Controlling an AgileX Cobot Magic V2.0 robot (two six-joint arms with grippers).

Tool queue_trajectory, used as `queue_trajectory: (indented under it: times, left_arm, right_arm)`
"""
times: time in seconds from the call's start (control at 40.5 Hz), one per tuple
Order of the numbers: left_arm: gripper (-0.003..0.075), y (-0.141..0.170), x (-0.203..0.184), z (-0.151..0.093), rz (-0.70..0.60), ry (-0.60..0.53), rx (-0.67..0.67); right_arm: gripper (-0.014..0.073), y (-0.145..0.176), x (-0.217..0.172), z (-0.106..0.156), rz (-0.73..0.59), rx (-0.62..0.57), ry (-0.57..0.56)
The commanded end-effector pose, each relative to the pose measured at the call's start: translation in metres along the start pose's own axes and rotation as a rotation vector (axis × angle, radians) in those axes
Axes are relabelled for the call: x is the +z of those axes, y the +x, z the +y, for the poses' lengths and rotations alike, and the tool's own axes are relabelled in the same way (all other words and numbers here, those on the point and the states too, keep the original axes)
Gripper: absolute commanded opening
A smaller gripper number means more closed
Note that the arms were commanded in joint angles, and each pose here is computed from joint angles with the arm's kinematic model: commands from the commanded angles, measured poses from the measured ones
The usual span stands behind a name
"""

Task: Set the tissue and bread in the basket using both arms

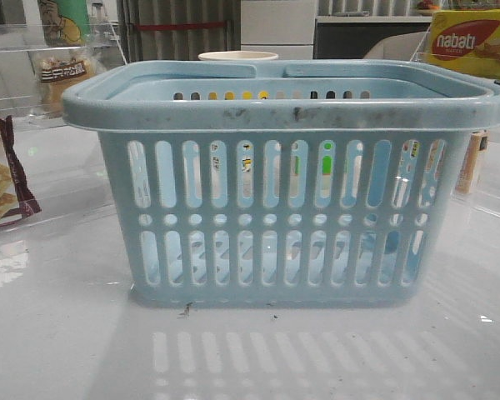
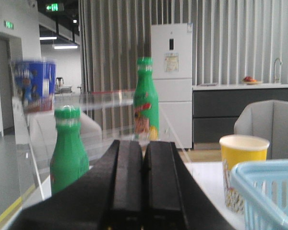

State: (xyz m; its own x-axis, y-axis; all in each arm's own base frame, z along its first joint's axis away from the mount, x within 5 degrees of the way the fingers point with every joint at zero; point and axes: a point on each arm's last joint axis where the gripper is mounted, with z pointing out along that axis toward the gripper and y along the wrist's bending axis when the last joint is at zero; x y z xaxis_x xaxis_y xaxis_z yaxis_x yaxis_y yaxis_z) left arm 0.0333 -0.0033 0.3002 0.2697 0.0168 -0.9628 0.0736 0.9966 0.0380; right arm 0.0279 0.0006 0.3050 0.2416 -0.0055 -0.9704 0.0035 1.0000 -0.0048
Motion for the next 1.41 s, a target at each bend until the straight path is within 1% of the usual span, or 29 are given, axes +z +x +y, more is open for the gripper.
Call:
queue_trajectory:
  times: [0.0,0.049,0.099,0.173,0.272,0.395,0.519,0.741,0.79,0.815,0.84,0.864,0.889,0.963,1.012,1.037,1.086,1.235,1.383]
  left_arm:
    - [0.0091,-0.04,0.007,0.001,-0.027,0.005,-0.007]
    - [0.0091,-0.054,0.012,0.001,0.001,0.011,-0.006]
    - [0.0091,-0.068,0.017,0.001,0.028,0.017,-0.006]
    - [0.0091,-0.079,0.028,0.001,0.106,0.028,-0.005]
    - [0.0091,-0.088,0.043,0.0,0.215,0.043,-0.004]
    - [0.0091,-0.079,0.061,0.0,0.34,0.054,-0.005]
    - [0.0091,-0.058,0.074,-0.002,0.488,0.067,-0.012]
    - [0.0093,-0.024,0.094,-0.003,0.659,0.075,-0.017]
    - [0.0122,-0.019,0.098,-0.003,0.685,0.074,-0.012]
    - [0.0148,-0.017,0.099,-0.003,0.694,0.073,-0.006]
    - [0.0195,-0.015,0.101,-0.002,0.706,0.073,-0.003]
    - [0.0241,-0.014,0.103,-0.002,0.714,0.073,-0.003]
    - [0.031,-0.012,0.105,-0.002,0.722,0.074,-0.003]
    - [0.0486,-0.008,0.109,-0.003,0.742,0.074,-0.004]
    - [0.0568,-0.005,0.112,-0.003,0.755,0.078,-0.011]
    - [0.0592,-0.004,0.113,-0.004,0.757,0.083,-0.018]
    - [0.0603,-0.002,0.115,-0.007,0.764,0.101,-0.014]
    - [0.0601,-0.003,0.116,-0.02,0.75,0.196,-0.002]
    - [0.0601,-0.004,0.113,-0.035,0.741,0.31,0.029]
  right_arm:
    - [0.0057,-0.046,0.004,0.0,-0.045,0.003,-0.003]
    - [0.0057,-0.058,0.008,0.0,-0.006,0.003,-0.007]
    - [0.0057,-0.066,0.015,0.001,0.06,0.003,-0.012]
    - [0.0057,-0.078,0.023,0.001,0.14,0.002,-0.019]
    - [0.0057,-0.078,0.038,0.002,0.304,0.002,-0.029]
    - [0.0057,-0.064,0.056,0.002,0.471,0.004,-0.035]
    - [0.0057,-0.047,0.07,0.002,0.619,0.005,-0.04]
    - [0.0057,-0.012,0.095,0.002,0.8,0.011,-0.041]
    - [0.0066,-0.006,0.099,0.002,0.833,0.012,-0.041]
    - [0.0083,-0.004,0.101,0.002,0.845,0.012,-0.041]
    - [0.0109,-0.002,0.103,0.002,0.855,0.012,-0.041]
    - [0.0156,0.0,0.105,0.002,0.867,0.013,-0.041]
    - [0.0202,0.002,0.107,0.002,0.873,0.013,-0.041]
    - [0.0384,0.007,0.113,0.002,0.896,0.014,-0.04]
    - [0.0471,0.01,0.116,0.002,0.906,0.014,-0.04]
    - [0.0498,0.011,0.118,0.002,0.911,0.011,-0.039]
    - [0.0531,0.015,0.123,0.001,0.921,-0.002,-0.033]
    - [0.0517,0.024,0.14,-0.006,0.931,0.004,0.015]
    - [0.0518,0.025,0.168,-0.023,0.947,0.029,0.097]
